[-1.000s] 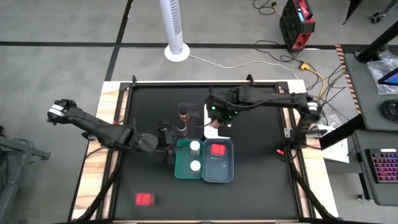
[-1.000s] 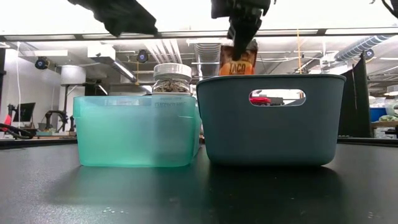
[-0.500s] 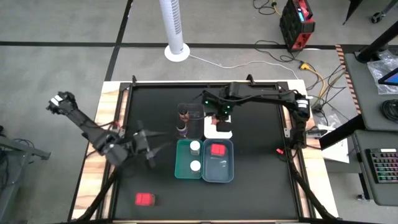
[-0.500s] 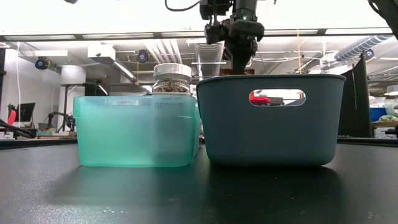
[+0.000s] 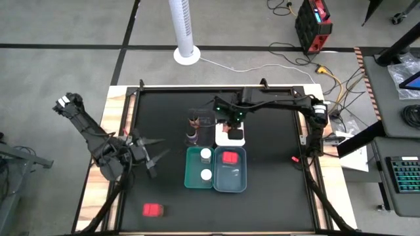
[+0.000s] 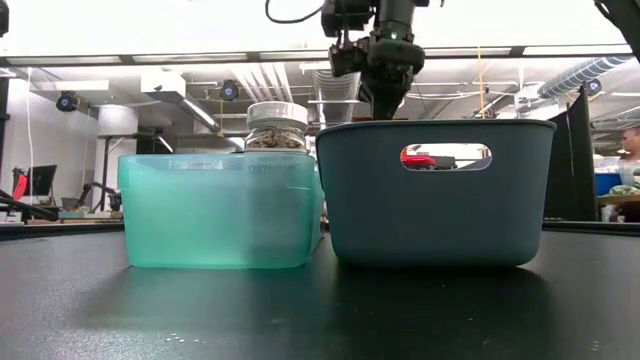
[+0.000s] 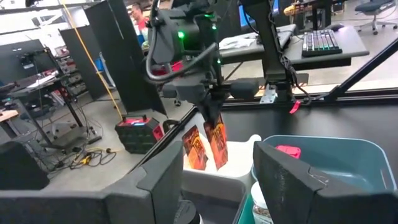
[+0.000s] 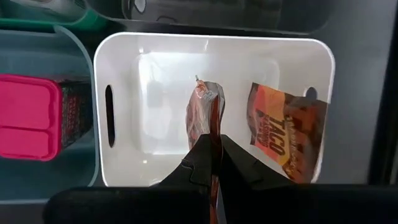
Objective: Sort spices by type
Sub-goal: Put the orange seasoning pack into the white bin
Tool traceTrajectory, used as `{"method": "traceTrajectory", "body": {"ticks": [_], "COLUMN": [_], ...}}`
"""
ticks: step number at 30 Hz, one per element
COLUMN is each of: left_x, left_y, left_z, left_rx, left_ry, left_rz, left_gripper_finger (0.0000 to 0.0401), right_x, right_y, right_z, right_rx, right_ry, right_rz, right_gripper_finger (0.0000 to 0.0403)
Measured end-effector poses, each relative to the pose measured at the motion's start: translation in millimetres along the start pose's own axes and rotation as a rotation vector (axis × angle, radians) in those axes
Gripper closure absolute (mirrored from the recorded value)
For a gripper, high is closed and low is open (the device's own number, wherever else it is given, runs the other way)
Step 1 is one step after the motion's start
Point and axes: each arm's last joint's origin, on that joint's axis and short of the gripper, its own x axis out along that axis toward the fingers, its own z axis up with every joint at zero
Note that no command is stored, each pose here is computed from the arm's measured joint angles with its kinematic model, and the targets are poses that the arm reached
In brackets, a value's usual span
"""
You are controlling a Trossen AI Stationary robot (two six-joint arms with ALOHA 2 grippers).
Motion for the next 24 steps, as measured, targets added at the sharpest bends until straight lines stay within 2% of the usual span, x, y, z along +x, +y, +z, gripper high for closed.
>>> {"method": "traceTrajectory", "body": {"ticks": [5,24], "left_x": [0.1,0.1], "left_y": [0.1,0.6], "left_z": [-0.1,-1.6], "left_rx": [0.002,0.022], "left_ry": [0.0,0.005], "left_rz": [0.002,0.015], "left_gripper_finger": [0.0223,0.0223], "right_x": [9.7,10.2], "right_y": [0.7,0.8], "right_z": [-2.5,1.0], "right_rx": [0.003,0.042], "right_ry": [0.018,-0.017], "right_rz": [0.003,-0.006], "right_gripper_finger": [0.0394,0.0394]}}
